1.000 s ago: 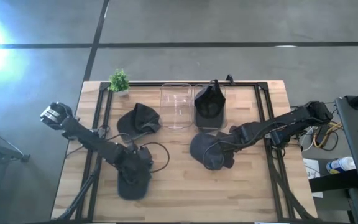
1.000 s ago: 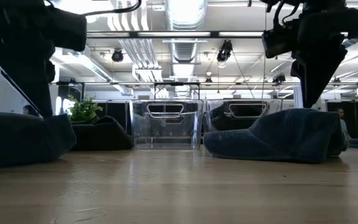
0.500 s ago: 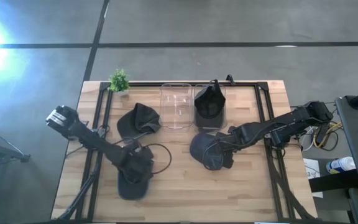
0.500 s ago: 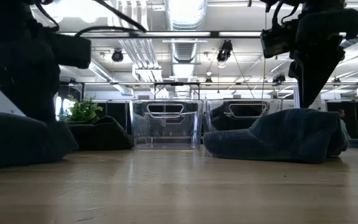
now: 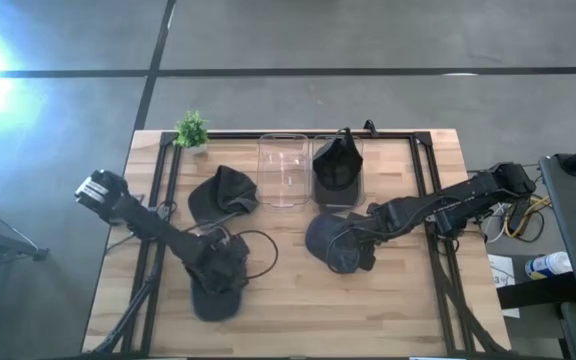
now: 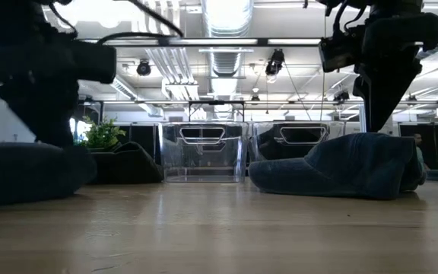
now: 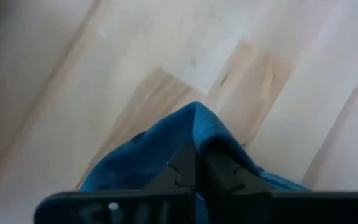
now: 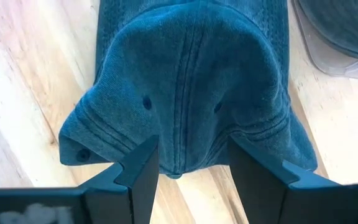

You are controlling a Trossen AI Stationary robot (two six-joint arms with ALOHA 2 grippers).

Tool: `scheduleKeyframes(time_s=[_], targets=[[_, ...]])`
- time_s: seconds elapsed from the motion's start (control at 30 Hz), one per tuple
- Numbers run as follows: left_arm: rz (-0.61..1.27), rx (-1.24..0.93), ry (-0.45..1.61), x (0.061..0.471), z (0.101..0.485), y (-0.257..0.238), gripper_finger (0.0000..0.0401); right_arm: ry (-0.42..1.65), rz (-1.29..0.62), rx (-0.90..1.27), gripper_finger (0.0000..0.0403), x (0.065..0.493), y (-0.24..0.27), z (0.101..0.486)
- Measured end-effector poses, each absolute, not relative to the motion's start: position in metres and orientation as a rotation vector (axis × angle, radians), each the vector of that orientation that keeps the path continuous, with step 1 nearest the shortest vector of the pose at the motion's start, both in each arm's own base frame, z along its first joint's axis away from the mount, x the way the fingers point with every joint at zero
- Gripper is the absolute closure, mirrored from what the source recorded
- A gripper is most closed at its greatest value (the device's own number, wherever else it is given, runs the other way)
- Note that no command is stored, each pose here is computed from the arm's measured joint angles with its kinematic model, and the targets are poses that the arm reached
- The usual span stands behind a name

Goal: Pick & Place hat
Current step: Put the bottom blue cap into the left transparent bin

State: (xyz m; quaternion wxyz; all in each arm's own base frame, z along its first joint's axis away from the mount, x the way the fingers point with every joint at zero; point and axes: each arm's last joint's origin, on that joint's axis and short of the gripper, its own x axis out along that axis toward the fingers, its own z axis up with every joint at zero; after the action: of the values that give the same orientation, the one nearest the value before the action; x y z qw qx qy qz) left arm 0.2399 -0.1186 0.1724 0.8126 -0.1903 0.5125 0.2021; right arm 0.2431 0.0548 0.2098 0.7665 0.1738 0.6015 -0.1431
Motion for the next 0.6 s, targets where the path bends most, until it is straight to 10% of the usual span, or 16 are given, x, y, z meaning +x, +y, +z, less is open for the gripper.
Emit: scheduleKeyframes(time_s=[0.6], targets=[[0.591,-0.404,0.388,0.253,0.369,-0.056,0.04,0.997,-0.456,0.368,0.022,0.225,0.039,0.253]])
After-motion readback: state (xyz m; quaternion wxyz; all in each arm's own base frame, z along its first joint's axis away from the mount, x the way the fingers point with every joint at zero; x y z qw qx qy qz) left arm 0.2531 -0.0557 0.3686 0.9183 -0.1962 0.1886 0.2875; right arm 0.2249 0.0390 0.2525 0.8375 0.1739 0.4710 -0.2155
